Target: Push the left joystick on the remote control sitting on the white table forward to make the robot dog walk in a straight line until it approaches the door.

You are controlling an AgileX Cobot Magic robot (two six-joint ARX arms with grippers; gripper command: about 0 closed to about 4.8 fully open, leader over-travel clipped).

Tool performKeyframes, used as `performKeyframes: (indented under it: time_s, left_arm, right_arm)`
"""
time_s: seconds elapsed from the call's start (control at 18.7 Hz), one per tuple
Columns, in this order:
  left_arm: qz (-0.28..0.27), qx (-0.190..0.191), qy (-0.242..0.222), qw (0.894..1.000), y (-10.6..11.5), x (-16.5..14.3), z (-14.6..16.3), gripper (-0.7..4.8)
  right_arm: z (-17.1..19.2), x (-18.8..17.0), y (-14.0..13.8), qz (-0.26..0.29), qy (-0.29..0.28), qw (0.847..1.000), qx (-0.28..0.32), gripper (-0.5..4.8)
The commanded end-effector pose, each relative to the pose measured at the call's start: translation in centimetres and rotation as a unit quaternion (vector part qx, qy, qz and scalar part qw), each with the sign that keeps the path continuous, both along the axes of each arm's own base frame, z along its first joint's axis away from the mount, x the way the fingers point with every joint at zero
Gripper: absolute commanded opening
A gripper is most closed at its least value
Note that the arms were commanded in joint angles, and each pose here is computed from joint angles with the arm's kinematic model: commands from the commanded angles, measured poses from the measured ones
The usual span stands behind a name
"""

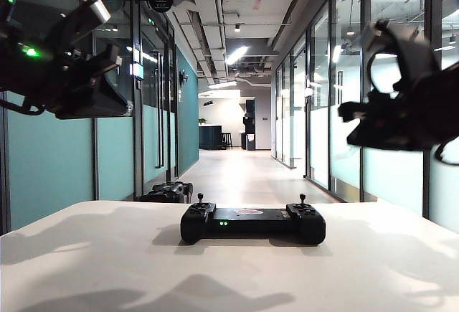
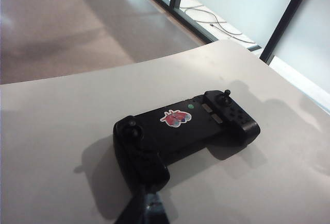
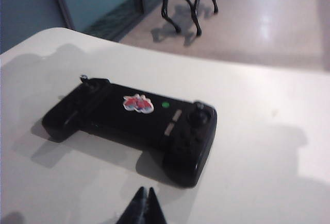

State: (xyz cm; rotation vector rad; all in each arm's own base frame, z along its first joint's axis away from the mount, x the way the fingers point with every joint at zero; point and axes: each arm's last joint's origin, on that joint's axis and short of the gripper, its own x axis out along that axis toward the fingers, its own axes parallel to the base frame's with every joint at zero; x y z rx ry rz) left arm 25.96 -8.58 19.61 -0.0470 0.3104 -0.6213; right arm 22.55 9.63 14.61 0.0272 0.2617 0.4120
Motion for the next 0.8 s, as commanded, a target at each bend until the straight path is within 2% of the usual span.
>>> performKeyframes:
  time_s: [0.05,0.43,0.48,0.54,0.59,0.7,0.75,0.8]
  left_arm:
    - [-0.004,-0.004,-0.013,1.0,-0.2,0.4,0.7,-0.06]
    - [-0.004,-0.004,-0.013,1.0,-0.2,0.4,0.7,-0.05]
    - [-0.004,-0.003,-0.008,1.0,-0.2,0.6,0.5,-0.06]
    - [-0.004,-0.002,-0.002,1.0,-0.3,0.8,0.3,-0.06]
    - [-0.004,0.0,0.002,1.0,-0.3,0.9,0.1,-0.06]
    - [-0.004,0.002,0.009,1.0,-0.4,1.1,-0.3,-0.06]
    - [-0.004,0.003,0.014,1.0,-0.4,1.3,-0.6,-0.06]
    - [-0.004,0.004,0.018,1.0,-0.5,1.5,-0.8,-0.06]
  right_arm:
    - [-0.5,0.8,0.4,-0.005,0.013,1.0,0.012,-0.02]
    - [-2.7,4.1,1.7,-0.008,0.049,0.999,-0.005,0.04]
    - [-2.9,4.7,2.0,-0.008,0.051,0.999,-0.005,1.41]
    - [-3.0,5.0,2.1,-0.008,0.051,0.999,-0.005,2.2]
    - [-3.1,5.2,2.1,-0.016,0.05,0.999,-0.007,2.37]
    - [-3.1,5.3,2.3,-0.033,0.048,0.998,-0.013,3.04]
    - [-3.1,5.5,2.2,-0.051,0.046,0.998,-0.015,3.86]
    - [-3.2,5.7,2.3,-0.054,0.048,0.997,-0.009,4.05]
